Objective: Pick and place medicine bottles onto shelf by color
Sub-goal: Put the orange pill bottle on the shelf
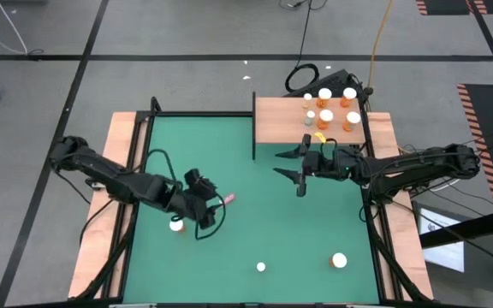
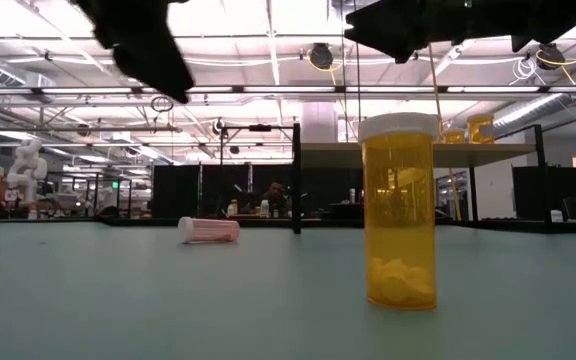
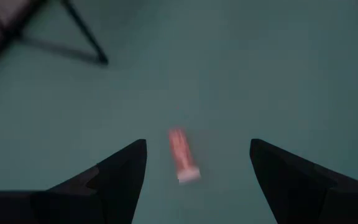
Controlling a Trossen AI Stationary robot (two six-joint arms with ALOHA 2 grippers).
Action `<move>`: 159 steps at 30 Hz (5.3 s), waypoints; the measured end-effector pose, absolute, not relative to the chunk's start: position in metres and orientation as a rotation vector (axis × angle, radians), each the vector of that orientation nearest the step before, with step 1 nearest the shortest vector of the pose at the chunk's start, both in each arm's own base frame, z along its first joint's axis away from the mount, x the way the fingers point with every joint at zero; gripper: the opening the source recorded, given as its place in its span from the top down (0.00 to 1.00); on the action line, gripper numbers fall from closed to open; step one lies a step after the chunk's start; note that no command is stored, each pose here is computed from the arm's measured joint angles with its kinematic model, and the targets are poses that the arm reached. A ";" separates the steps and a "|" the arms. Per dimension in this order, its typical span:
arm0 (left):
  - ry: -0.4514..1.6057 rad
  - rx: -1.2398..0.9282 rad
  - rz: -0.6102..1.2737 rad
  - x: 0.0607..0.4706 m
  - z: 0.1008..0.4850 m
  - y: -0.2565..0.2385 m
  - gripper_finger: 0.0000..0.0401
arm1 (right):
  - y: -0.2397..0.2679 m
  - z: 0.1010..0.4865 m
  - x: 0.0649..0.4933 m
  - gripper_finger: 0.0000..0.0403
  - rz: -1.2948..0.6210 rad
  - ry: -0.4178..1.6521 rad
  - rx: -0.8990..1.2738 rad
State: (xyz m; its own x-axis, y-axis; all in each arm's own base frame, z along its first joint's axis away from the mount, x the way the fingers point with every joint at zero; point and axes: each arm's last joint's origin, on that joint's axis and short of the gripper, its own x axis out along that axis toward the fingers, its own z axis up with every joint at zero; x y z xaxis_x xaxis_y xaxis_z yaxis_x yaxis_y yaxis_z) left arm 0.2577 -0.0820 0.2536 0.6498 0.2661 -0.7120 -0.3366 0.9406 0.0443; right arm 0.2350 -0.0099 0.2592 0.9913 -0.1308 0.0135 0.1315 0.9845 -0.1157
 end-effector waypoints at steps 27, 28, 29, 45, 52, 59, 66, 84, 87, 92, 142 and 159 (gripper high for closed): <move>1.415 -0.534 0.408 0.194 0.228 -0.119 0.13 | -0.010 0.255 0.235 0.52 -0.129 0.045 -0.147; 1.427 -0.544 0.423 0.192 0.225 -0.119 0.10 | -0.010 0.254 0.235 0.52 -0.128 0.054 -0.149; 1.442 -0.556 0.438 0.189 0.220 -0.118 0.07 | -0.010 0.253 0.235 0.52 -0.128 0.062 -0.149; 1.400 -0.592 0.415 0.189 0.195 -0.118 0.02 | -0.010 0.248 0.235 0.52 -0.124 0.115 -0.147; 1.384 -0.592 0.431 0.190 0.195 -0.117 0.02 | -0.010 0.247 0.235 0.52 -0.125 0.122 -0.148; 1.383 -0.607 0.470 0.191 0.193 -0.114 0.05 | -0.010 0.247 0.235 0.52 -0.125 0.123 -0.148; 1.403 -0.607 0.490 0.189 0.181 -0.107 0.26 | -0.010 0.247 0.235 0.52 -0.125 0.124 -0.148; 1.312 -0.552 0.300 0.216 0.221 -0.107 0.45 | -0.010 0.246 0.234 0.52 -0.126 0.129 -0.144; 1.253 -0.517 0.250 0.227 0.237 -0.103 0.44 | -0.010 0.246 0.234 0.52 -0.126 0.127 -0.124; 1.164 -0.444 0.189 0.242 0.260 -0.092 0.50 | -0.010 0.246 0.234 0.52 -0.131 0.125 -0.056; 0.772 -0.057 -0.028 0.317 0.282 -0.042 0.47 | 0.029 0.200 0.345 0.34 0.129 0.333 0.035; 0.753 -0.030 -0.039 0.319 0.283 -0.042 0.47 | 0.027 0.197 0.344 0.57 0.133 0.361 0.013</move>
